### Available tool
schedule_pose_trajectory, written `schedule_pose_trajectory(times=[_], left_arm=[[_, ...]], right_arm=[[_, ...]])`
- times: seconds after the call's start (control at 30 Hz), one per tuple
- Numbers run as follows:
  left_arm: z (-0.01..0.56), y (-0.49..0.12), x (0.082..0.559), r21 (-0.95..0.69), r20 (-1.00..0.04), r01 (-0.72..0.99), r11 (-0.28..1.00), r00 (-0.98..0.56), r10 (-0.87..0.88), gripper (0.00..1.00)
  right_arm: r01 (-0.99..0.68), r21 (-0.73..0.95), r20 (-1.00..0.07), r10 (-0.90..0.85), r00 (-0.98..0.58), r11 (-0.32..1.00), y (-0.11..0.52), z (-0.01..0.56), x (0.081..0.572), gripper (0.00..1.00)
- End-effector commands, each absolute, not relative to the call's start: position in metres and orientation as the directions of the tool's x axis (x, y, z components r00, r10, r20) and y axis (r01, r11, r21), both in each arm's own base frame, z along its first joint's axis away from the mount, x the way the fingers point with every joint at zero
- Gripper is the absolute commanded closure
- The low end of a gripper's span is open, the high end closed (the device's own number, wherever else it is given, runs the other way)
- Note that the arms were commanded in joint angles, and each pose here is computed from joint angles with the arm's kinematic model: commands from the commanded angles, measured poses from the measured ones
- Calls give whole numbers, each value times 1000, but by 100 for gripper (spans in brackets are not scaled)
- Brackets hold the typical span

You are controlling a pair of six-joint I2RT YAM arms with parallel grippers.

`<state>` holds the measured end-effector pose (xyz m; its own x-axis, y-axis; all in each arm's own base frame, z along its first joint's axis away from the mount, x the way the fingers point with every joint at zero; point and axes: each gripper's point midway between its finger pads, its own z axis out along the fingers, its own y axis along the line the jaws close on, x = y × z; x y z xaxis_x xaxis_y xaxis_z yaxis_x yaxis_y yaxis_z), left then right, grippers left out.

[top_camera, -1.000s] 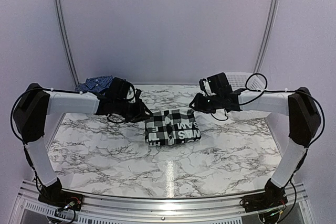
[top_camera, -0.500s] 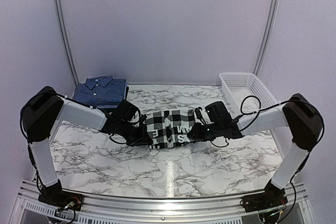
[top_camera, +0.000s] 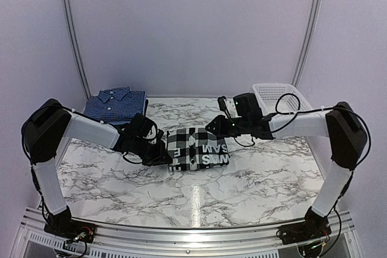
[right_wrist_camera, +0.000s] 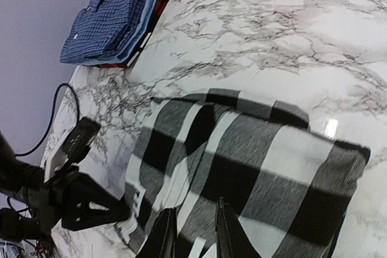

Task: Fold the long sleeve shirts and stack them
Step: Smooth out the square-folded shirt at the center of the board.

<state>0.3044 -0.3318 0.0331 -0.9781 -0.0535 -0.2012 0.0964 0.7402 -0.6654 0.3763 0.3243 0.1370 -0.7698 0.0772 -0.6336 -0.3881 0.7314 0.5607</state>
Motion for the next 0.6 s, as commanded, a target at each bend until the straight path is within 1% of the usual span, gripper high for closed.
schedule_pose_trajectory(times=[0.0, 0.17, 0.23, 0.4, 0.47, 0.57], left_arm=[[56, -332, 304, -683, -240, 148, 715, -970, -28, 92], [57, -323, 296, -675, -248, 153, 722, -968, -26, 91], [56, -322, 294, -676, -244, 153, 721, -969, -23, 91], [60, -319, 292, -681, -246, 150, 716, -969, -31, 89], [61, -316, 293, -681, -248, 140, 719, -968, -46, 86], [66, -311, 298, -686, -268, 134, 715, -960, -76, 76]], right_arm=[[-372, 568, -593, 52, -804, 734, 316, 94, 417, 81], [-316, 598, -550, 89, -830, 737, 303, 68, 455, 81], [-309, 605, -538, 89, -838, 734, 303, 64, 458, 81], [-314, 587, -553, 86, -829, 746, 299, 77, 458, 79], [-326, 575, -575, 87, -814, 750, 295, 92, 455, 78], [-352, 550, -589, 53, -807, 757, 292, 107, 438, 76]])
